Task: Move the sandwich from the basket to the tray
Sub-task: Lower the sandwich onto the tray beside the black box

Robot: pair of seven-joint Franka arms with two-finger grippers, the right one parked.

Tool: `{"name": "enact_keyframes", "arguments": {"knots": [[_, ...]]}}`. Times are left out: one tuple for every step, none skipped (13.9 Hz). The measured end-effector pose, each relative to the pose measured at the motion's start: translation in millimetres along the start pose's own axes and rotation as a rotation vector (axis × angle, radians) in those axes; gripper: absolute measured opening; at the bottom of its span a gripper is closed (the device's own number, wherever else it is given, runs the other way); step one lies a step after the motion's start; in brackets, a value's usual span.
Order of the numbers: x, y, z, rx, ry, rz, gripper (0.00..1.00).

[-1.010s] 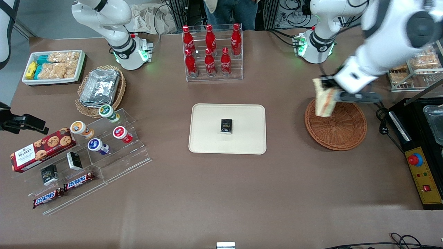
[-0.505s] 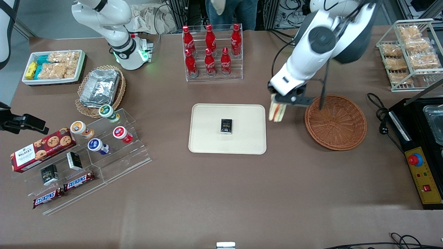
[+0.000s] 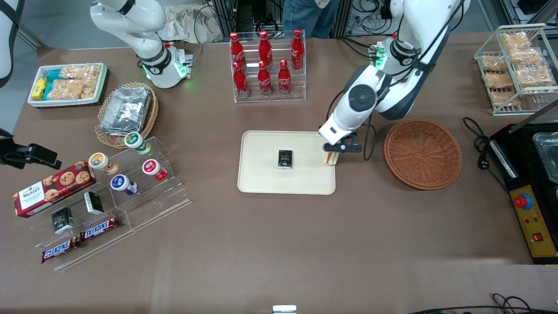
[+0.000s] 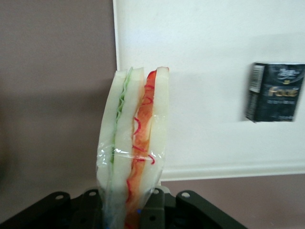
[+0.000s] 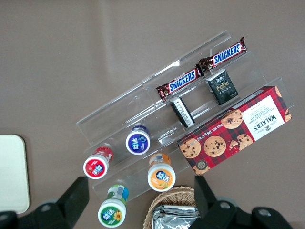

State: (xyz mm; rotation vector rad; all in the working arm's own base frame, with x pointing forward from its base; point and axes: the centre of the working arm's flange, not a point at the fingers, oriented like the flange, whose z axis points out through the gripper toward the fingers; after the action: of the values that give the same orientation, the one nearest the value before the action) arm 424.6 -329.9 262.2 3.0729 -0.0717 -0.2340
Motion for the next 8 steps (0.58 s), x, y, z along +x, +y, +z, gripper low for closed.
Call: {"name": "enact_keyframes", "arguments": {"knots": [[1.0,2.9,9.2,0.004,-0.001,-0.005,0.21],[1.4,5.7,15.7,0.002,-0.004,-0.005,0.21],[1.4,7.9,20.6,0.0,-0.004,-0.001,0.21],[1.9,9.0,23.6,-0.001,-0.001,0.004,0.21],[2.7,9.6,25.8,0.0,0.002,0.008,0.21],[3.3,10.8,27.7,0.005,0.006,0.011,0.21],[4.0,12.9,29.3,0.014,0.014,0.013,0.21],[5.5,15.2,30.7,0.029,0.028,0.008,0.21]]}}
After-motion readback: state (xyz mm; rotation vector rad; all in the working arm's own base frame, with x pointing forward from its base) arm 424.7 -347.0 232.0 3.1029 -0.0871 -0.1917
